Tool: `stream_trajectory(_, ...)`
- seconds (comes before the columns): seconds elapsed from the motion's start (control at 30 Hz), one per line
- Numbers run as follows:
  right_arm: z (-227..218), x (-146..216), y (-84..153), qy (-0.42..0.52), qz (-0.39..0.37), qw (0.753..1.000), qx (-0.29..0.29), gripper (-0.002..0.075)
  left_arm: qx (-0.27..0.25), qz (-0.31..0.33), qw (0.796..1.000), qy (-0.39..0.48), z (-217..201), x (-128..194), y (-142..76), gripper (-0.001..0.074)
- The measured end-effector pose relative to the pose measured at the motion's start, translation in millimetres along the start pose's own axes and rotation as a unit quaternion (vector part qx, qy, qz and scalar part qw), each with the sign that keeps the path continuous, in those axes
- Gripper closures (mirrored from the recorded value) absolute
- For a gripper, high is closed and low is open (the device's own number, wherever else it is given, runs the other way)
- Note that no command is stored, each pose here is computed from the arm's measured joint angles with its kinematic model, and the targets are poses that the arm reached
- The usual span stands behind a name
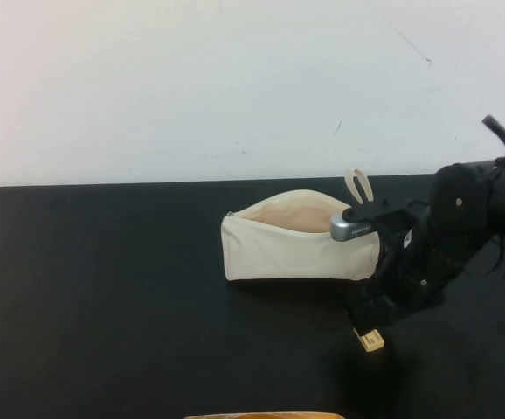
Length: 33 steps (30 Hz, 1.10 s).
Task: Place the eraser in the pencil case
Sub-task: Pick up the eraser from the table
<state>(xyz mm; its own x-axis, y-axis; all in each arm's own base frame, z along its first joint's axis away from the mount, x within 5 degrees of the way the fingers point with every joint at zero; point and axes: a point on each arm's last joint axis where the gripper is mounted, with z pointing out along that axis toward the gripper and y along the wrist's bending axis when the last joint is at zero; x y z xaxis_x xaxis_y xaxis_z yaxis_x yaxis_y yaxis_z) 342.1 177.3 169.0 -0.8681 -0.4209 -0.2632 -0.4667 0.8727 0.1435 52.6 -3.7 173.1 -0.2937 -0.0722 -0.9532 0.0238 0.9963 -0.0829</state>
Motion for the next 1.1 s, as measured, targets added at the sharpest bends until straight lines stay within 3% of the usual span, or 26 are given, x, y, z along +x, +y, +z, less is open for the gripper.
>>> stream_trajectory(0.33,24.0,2.5,-2.7,0.024,-0.004,1.000,-0.005,0.0284,0.000,0.000,1.000,0.000,0.0,0.0,0.0,0.0737)
stream_trajectory(0.7,24.8,0.3,-3.2,0.016,-0.015,1.000,-0.004,0.0417,0.000,0.000,1.000,0.000,0.0,0.0,0.0,0.0737)
stream_trajectory(0.87,24.7,-0.1,-3.3,0.016,-0.021,1.000,-0.003,0.0519,0.000,0.000,1.000,0.000,0.0,0.0,0.0,0.0737)
stream_trajectory(1.1,17.4,3.3,-0.9,0.046,-0.024,0.999,-0.012,0.0521,0.000,0.000,1.000,0.000,0.0,0.0,0.0,0.0737)
